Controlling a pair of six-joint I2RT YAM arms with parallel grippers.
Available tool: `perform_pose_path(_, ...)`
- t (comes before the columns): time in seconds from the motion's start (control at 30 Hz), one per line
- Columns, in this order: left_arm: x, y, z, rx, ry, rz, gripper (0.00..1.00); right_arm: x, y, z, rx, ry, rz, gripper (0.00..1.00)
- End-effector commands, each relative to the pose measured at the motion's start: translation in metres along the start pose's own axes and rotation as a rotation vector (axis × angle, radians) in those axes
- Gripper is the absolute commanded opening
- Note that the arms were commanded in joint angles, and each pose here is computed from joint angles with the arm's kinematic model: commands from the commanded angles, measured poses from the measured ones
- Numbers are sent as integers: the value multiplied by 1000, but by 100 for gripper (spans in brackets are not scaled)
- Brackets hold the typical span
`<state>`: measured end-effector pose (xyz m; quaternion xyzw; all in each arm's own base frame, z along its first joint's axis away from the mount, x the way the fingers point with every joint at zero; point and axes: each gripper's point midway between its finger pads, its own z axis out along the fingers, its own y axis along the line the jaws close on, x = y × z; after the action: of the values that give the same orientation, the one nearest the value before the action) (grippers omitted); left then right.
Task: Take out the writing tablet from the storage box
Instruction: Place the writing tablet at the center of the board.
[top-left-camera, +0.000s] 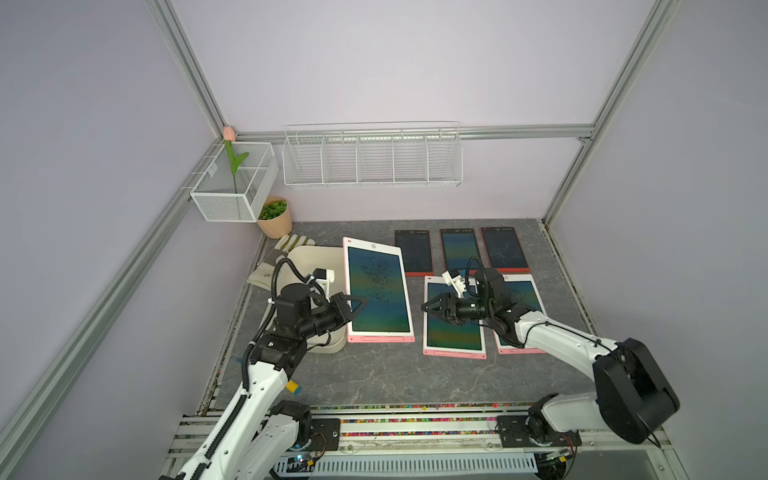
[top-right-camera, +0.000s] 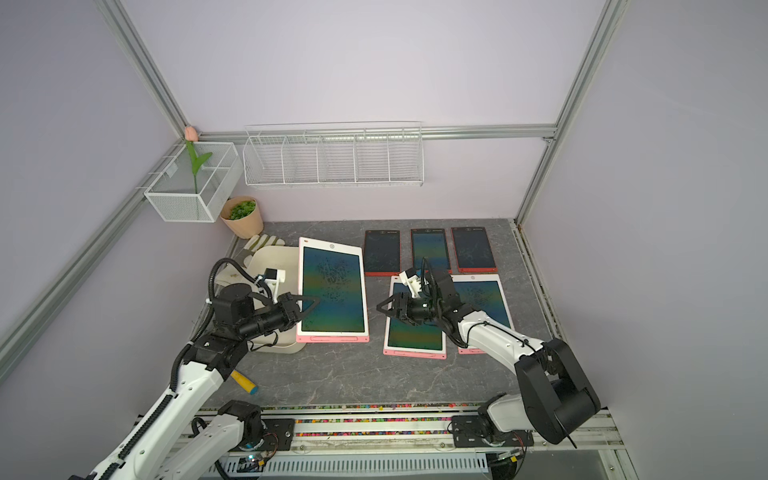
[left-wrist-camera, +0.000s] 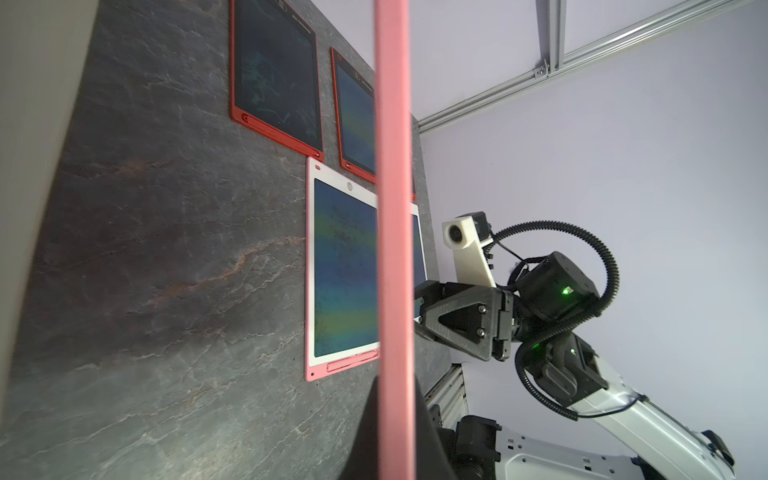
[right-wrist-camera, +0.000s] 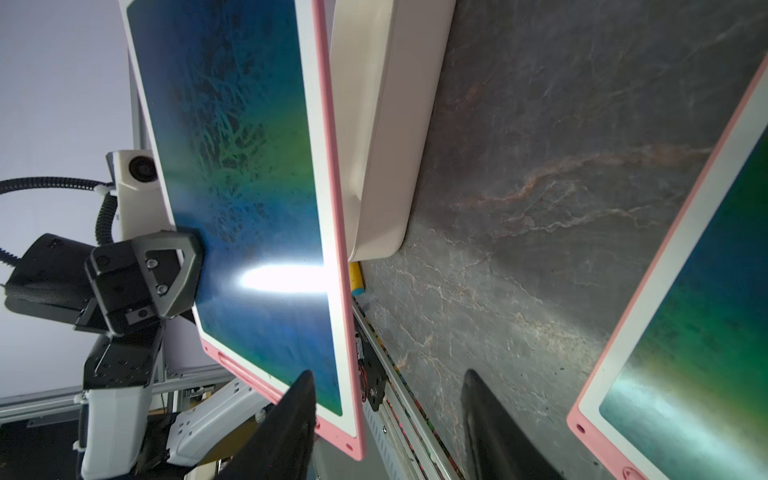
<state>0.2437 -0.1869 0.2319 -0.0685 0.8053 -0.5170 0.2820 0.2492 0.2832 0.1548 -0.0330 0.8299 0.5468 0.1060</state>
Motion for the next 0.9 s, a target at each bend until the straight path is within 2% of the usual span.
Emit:
perform_pose_path(0.0,-12,-20,5,72,-74,14,0,15,10,-7,-90,36,-6,57)
perform_pose_path(0.43,20,-12,25,93,11,-35,1,31,5,-21,-79,24,-14,58)
perform_pose_path(0.87,23,-28,27,207,33,-83,0,25,1,-15,-63,36,-9,57)
